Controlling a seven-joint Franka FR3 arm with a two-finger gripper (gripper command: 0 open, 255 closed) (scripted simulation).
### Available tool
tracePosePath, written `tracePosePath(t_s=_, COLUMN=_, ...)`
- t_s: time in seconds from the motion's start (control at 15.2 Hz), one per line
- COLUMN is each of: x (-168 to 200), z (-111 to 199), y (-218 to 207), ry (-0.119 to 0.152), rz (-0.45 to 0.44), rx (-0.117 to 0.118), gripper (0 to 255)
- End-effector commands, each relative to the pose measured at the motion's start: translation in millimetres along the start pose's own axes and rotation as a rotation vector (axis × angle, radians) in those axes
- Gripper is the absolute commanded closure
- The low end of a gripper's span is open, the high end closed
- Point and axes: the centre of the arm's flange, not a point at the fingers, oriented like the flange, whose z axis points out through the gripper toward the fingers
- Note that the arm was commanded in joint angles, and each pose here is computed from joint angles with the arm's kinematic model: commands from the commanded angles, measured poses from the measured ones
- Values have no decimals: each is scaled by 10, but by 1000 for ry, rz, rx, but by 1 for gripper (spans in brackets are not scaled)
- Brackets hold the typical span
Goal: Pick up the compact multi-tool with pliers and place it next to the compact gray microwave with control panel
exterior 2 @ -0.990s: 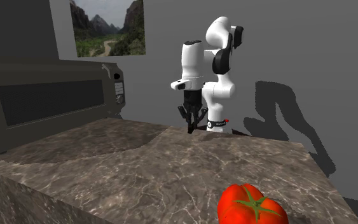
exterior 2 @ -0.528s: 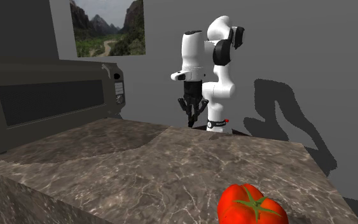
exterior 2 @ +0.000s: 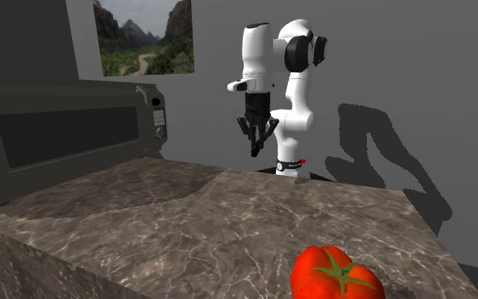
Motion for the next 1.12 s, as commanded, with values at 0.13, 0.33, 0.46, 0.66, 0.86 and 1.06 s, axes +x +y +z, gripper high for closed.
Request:
tracePosePath(t_s=0.13, x=-26, z=-201, y=1, ry=-1, rz=0, rx=0, gripper=255)
tracePosePath(t_s=0.33, x=-38, z=-359, y=3, ry=-1, rz=0, rx=0, gripper=255)
tracePosePath(t_s=0.46, x=-47, z=-464, y=5, ry=-1, rz=0, rx=0, gripper=255)
tracePosePath(t_s=0.66, x=-59, z=-622, y=7, ry=-1, rz=0, rx=0, gripper=255)
tracePosePath(t_s=0.86, x=-72, z=-780, y=9, ry=-1, rz=0, rx=0, gripper=255)
tracePosePath(t_s=1.06, x=-84, z=-938, y=11, ry=-1, rz=0, rx=0, gripper=255)
